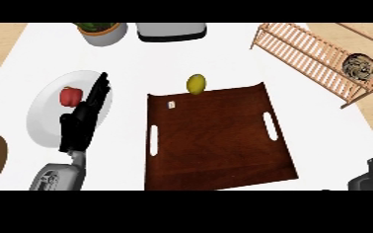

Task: Pick the cupcake from the tray and place it in the tiered shelf

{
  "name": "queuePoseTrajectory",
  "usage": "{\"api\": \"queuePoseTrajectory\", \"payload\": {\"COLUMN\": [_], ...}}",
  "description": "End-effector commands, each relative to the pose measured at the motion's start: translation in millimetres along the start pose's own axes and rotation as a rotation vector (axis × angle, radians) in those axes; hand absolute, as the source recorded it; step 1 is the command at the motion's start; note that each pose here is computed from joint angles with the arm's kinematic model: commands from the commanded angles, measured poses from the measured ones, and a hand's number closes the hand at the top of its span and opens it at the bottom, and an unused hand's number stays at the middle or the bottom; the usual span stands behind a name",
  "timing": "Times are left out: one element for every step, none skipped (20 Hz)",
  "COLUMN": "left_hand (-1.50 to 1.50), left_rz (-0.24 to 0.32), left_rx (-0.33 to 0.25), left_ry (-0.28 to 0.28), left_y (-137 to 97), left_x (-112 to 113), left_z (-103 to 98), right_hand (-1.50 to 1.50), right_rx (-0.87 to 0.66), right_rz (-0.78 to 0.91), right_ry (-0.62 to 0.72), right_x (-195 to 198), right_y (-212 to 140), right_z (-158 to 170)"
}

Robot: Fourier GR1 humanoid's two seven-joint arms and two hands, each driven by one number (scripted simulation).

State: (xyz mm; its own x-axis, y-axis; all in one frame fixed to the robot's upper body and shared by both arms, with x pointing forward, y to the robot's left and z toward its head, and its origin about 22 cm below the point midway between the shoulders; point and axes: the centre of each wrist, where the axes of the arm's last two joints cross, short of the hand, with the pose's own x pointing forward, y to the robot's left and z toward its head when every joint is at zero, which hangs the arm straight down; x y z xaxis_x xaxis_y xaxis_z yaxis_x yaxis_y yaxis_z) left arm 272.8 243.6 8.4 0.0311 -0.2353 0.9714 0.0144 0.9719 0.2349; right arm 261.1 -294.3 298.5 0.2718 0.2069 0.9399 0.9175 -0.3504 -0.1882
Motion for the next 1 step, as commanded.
{"api": "queuePoseTrajectory", "payload": {"left_hand": [0.0], "left_rz": [0.009], "left_rx": [0.014], "left_ry": [0.001], "left_y": [7.3], "left_x": [-2.7], "left_z": [6.9], "right_hand": [-1.5], "right_rx": [0.054], "right_rz": [0.072], "right_ry": [0.069], "right_x": [-23.5], "right_y": [-55.9], "right_z": [-1.0]}}
